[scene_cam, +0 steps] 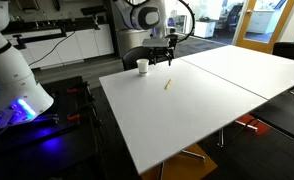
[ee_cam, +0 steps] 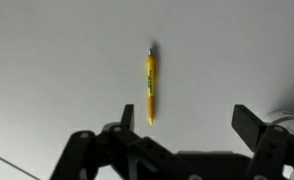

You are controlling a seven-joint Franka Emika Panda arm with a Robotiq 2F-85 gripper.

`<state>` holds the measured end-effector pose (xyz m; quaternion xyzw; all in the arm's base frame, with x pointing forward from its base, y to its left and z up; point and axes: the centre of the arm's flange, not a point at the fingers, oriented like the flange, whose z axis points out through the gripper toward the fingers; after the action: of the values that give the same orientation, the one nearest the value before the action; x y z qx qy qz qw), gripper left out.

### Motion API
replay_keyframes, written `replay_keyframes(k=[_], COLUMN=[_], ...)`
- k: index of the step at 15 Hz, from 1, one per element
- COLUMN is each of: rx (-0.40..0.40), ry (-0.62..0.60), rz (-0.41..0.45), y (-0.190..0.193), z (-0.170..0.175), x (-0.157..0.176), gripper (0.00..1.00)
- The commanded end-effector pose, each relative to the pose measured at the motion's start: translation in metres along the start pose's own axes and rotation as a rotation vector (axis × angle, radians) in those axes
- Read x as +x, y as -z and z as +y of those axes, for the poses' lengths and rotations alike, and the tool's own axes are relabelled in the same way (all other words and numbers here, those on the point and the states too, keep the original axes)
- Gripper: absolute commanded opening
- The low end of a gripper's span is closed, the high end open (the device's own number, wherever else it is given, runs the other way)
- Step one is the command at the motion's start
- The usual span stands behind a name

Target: Move the yellow pen to the right side of the table

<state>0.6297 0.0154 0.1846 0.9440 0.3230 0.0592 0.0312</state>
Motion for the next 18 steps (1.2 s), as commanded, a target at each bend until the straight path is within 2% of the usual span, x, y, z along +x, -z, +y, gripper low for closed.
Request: replay_keyframes(k=[1,10,18], rx=[0.031,0.052,0.078], ry=[0.028,0.021,0.031], rz=[0.017,-0.011,-0.037], y=[-0.026,-0.075,-0.103], z=[0.016,0.039,0.041], x=[0.008,0.031,0.050], gripper=[1.00,1.00,1.00])
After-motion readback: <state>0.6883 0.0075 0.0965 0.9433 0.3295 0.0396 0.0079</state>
